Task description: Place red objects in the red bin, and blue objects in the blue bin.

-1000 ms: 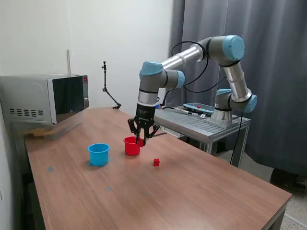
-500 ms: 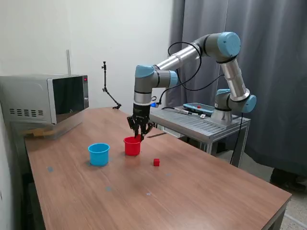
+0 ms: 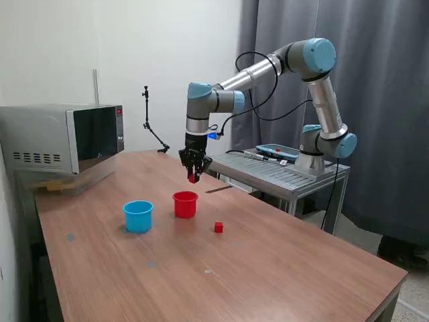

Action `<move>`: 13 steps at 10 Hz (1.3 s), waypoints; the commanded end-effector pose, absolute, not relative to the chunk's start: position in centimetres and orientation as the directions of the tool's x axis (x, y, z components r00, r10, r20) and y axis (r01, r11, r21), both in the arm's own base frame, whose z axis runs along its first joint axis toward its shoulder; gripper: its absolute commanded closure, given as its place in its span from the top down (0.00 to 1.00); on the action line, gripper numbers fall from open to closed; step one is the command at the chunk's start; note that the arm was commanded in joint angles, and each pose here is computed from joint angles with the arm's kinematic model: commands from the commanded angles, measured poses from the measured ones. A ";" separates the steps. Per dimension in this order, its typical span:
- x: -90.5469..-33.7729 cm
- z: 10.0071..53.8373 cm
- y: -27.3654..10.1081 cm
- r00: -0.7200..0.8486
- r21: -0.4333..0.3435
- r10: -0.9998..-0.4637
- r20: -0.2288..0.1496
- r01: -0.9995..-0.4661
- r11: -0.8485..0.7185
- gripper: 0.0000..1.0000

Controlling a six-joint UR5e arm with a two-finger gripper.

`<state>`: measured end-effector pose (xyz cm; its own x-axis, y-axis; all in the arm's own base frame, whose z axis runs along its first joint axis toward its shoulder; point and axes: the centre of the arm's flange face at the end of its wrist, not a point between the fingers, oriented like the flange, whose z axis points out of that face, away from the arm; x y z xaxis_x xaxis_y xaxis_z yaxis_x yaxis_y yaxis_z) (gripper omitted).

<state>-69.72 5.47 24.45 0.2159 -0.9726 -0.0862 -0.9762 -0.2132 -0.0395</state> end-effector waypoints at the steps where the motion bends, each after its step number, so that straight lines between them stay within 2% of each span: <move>1: -69.4 24.6 6.5 0.197 -0.038 -0.977 -0.085 -0.980 -0.195 0.00; 6: -70.0 22.0 7.6 0.184 -0.041 -0.981 -0.067 -0.982 -0.182 0.00; 13: -70.6 20.7 8.0 0.178 -0.037 -0.983 -0.045 -0.984 -0.176 0.00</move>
<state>-70.53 7.91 20.82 0.1789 -0.9828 -0.0462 -0.9835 -0.1773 -0.0367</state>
